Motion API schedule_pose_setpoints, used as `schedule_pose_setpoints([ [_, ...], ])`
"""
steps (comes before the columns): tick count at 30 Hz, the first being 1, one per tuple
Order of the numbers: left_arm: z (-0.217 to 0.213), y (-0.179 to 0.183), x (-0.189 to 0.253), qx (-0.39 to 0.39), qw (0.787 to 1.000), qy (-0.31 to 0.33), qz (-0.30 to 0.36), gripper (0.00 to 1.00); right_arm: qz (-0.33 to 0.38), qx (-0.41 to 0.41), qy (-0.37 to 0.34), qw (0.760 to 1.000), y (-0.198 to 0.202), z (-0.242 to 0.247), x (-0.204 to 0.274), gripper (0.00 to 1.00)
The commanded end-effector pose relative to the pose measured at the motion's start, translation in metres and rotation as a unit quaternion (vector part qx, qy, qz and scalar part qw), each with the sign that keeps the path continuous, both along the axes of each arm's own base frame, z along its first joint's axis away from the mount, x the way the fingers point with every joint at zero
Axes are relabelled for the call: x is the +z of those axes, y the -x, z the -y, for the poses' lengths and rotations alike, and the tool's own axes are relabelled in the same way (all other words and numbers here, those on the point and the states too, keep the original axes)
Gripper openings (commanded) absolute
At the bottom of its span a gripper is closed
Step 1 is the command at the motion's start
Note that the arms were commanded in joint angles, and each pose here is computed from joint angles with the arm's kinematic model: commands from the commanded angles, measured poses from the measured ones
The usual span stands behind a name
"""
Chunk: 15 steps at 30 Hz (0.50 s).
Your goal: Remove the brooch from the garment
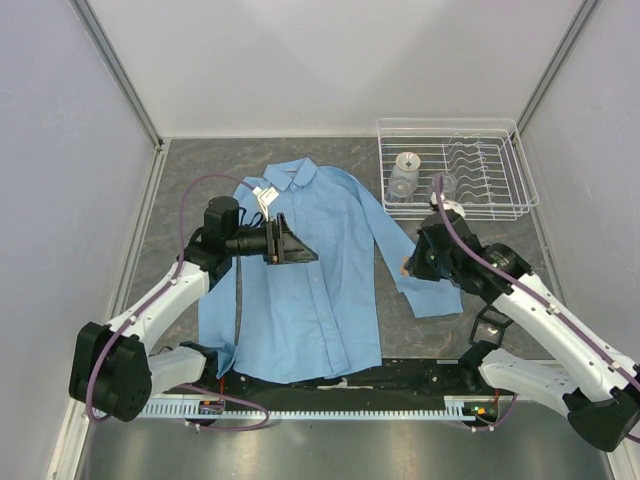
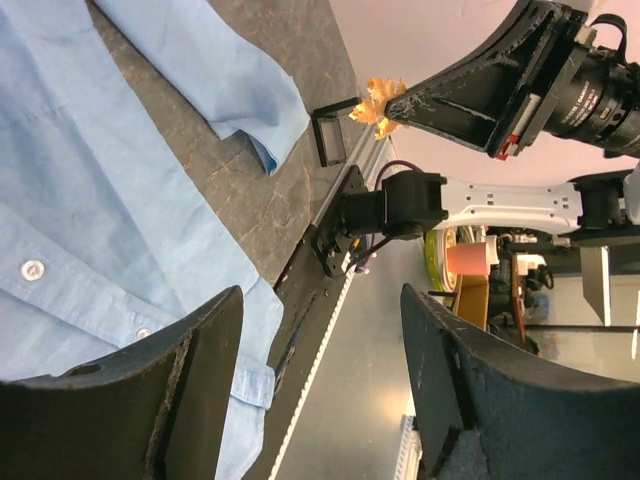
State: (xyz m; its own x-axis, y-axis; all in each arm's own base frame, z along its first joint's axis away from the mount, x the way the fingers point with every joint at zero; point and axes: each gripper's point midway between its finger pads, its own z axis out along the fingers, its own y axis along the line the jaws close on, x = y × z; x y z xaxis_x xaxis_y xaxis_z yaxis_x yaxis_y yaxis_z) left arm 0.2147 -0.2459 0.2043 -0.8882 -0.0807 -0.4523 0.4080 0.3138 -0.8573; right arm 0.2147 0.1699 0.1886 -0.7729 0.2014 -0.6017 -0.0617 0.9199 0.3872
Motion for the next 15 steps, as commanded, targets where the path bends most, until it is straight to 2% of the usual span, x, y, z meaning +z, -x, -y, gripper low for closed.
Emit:
schedule_pose_setpoints([
  [1,0.010,-0.008,0.032,0.006,0.997,-0.003,0.078,0.70,-0.077,-0.177,0.142,0.971,0.037,0.091,-0.004,0.00],
  [4,0.016,-0.005,0.042,-0.005,0.995,0.002,0.095,0.70,-0.133,-0.204,0.215,0.946,0.062,0.118,-0.021,0.00],
  [5,0.016,-0.002,0.044,-0.015,0.996,0.006,0.093,0.70,-0.169,-0.209,0.254,0.929,0.076,0.130,-0.035,0.00],
  [8,0.015,0.007,0.052,-0.028,0.994,0.015,0.106,0.70,-0.219,-0.203,0.267,0.916,0.095,0.135,-0.062,0.00],
  [10,0.013,0.011,0.050,-0.031,0.993,0.015,0.114,0.70,-0.218,-0.221,0.271,0.911,0.092,0.138,-0.060,0.00],
  [15,0.012,0.026,0.046,-0.053,0.993,0.027,0.101,0.70,-0.239,-0.216,0.355,0.877,0.083,0.156,-0.068,0.00],
])
